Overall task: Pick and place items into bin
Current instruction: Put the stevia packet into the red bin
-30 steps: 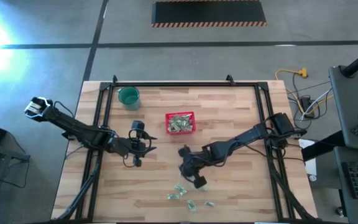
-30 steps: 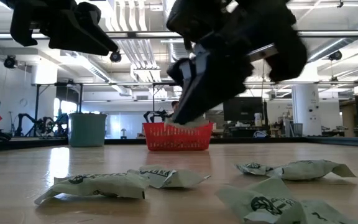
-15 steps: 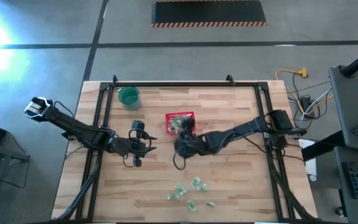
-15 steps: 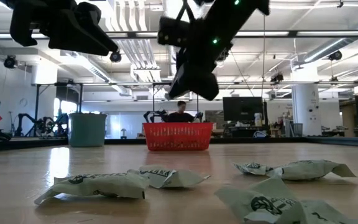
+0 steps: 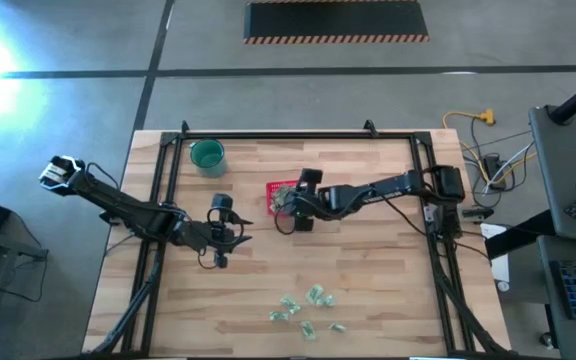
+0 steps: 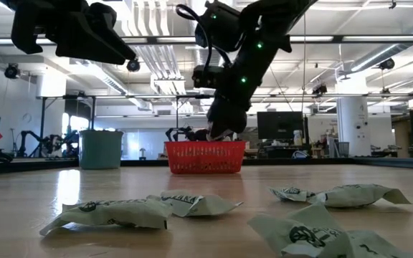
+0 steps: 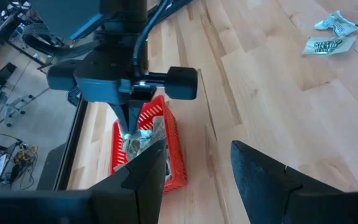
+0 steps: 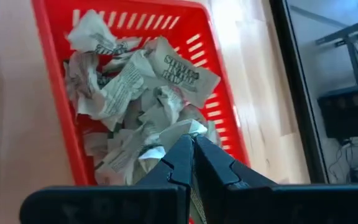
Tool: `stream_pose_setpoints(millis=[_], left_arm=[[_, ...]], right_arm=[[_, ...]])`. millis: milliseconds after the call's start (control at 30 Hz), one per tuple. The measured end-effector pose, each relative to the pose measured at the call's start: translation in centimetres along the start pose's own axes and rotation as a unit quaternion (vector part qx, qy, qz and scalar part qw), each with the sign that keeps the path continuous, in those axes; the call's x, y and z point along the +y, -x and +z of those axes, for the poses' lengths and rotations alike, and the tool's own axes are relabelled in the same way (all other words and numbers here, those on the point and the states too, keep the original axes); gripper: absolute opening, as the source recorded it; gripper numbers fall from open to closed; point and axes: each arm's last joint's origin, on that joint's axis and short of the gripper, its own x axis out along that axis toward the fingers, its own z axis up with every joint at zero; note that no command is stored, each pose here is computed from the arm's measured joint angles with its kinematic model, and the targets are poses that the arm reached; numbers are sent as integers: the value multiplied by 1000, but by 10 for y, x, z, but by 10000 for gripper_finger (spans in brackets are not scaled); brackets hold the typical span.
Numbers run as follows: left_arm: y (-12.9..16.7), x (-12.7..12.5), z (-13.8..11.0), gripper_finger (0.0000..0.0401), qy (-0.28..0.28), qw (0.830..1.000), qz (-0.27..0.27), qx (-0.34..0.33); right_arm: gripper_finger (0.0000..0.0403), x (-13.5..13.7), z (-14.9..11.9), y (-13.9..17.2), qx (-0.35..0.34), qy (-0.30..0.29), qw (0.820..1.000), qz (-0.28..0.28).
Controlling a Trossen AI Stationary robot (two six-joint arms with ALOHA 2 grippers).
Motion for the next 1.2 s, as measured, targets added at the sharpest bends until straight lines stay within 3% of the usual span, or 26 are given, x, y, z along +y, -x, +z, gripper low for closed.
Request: stream_pose_setpoints(millis=[300, 600, 767, 1000, 1100, 1200], left_arm=[[0, 0, 0, 164, 1, 1000, 1, 0], [0, 0, 0, 164, 2, 1000, 1, 0], [0, 0, 0, 164, 13, 1000, -1, 0], [0, 0, -1, 164, 14, 1000, -2, -1], [-2, -4, 0, 164, 15, 999, -39, -10], [-8, -13, 3, 164, 13, 991, -129, -37]], right_arm=[[13, 0, 0, 0, 0, -10, 1000, 0], [86, 0, -4, 5, 22, -4, 1000, 7], [113, -10, -3, 31, 20, -20, 999, -24], [118, -7, -1, 85, -16, -40, 999, -1], [118, 5, -7, 106, -12, -33, 999, 40], [115, 25, -14, 119, 1, -20, 995, 99]])
